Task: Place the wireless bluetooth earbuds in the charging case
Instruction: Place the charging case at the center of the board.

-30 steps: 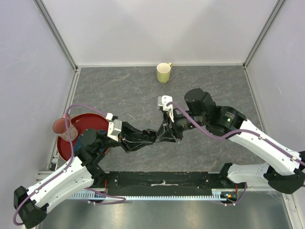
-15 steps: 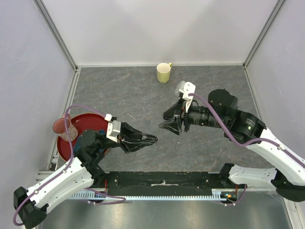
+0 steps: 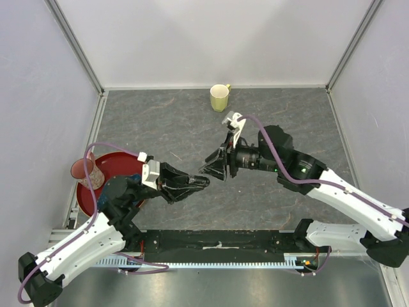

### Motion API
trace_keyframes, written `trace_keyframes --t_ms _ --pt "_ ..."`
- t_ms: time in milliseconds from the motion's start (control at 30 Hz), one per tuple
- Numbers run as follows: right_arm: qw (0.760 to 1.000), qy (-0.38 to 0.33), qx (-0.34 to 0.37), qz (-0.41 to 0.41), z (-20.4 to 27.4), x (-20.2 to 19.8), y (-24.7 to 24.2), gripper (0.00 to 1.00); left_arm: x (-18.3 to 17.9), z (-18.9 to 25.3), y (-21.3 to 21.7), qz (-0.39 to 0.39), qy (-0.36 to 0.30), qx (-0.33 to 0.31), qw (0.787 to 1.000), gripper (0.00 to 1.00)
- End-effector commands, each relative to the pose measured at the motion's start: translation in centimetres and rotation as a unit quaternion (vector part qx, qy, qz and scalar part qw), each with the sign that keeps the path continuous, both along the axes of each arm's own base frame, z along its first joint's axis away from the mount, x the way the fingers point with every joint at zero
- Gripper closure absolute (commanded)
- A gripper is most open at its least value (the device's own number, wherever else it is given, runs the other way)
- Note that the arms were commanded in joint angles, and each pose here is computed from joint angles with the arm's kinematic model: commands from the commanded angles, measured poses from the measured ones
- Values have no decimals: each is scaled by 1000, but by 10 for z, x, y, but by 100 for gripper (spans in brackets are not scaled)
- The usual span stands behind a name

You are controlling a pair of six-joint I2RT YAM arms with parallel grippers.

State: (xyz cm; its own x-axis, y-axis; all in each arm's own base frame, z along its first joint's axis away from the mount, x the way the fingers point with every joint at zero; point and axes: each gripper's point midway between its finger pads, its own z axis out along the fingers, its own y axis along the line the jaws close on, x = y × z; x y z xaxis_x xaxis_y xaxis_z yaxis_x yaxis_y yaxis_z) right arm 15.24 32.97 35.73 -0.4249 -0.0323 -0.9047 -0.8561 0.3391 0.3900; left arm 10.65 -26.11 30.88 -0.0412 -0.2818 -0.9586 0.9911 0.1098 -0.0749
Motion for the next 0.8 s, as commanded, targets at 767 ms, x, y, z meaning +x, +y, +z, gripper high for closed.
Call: trace_keyframes --t_ms 767 --pt "878 139 9 -458 -83 104 -138 30 89 -102 -23 167 306 104 931 98"
